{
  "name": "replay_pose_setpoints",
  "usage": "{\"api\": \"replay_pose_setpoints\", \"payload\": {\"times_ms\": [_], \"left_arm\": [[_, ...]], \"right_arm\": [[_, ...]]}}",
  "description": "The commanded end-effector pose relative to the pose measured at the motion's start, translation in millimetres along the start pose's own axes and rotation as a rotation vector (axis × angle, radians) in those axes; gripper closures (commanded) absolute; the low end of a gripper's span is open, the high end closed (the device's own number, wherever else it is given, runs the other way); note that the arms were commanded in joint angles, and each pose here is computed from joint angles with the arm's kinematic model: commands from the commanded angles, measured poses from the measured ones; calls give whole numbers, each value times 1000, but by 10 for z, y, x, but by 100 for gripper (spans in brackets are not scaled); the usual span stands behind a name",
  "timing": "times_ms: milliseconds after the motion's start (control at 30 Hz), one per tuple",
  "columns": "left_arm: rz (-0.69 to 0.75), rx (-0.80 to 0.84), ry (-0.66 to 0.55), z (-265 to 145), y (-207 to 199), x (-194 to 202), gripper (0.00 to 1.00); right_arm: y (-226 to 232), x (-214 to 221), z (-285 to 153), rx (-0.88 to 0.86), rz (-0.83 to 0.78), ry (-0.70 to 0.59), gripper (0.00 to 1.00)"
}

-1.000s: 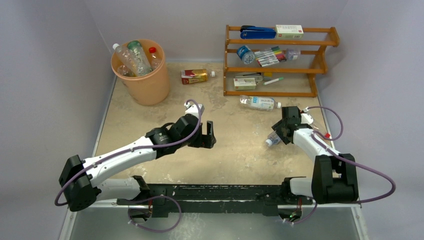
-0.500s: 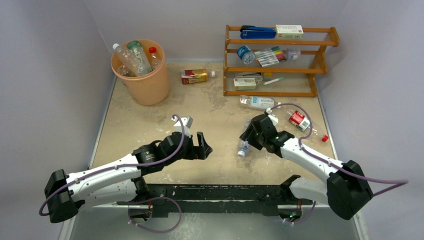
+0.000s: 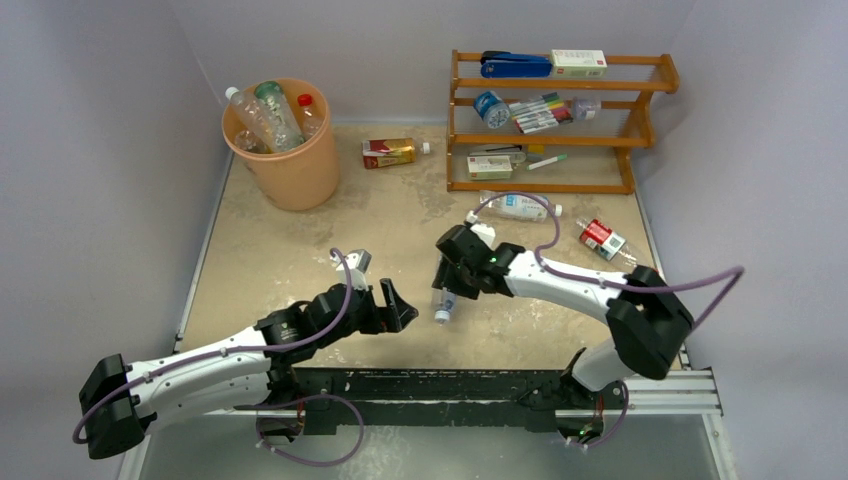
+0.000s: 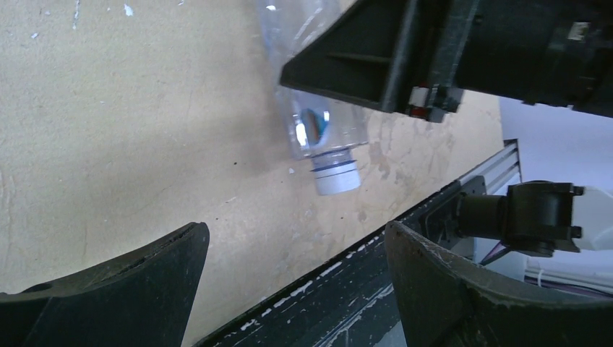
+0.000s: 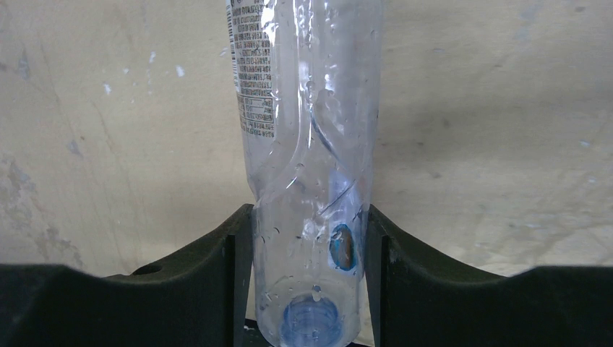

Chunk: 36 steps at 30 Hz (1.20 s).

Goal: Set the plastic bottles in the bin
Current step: Pick up the plastic bottle at the center of the board.

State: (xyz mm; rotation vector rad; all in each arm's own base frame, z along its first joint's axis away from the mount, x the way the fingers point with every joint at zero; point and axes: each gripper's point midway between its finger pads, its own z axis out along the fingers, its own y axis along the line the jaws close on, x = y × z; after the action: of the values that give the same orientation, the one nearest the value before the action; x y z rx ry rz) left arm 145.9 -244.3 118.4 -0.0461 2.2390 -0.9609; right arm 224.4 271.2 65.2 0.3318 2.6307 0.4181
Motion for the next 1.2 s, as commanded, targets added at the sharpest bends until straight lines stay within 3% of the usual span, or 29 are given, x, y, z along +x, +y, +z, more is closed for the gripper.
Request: {"api": "replay_pose_setpoints", "payload": {"times_ms": [0,567,800,1167], "left_arm": [[-39,114,-55,-103,-296,-176,9],[-9,196,49,-21,-493,0,8],[-6,225,95,-29,-487,122,8],[7,259,107,-93,-428,208,7]], "right_arm": [[306,-27,-101,-36,-46,20,65],[556,-520,-859,-95,-22,-107,64],[578,-719,-967,-52,-45,-121,63],[835,-1101,-1266,-301,48,-220,64]]}}
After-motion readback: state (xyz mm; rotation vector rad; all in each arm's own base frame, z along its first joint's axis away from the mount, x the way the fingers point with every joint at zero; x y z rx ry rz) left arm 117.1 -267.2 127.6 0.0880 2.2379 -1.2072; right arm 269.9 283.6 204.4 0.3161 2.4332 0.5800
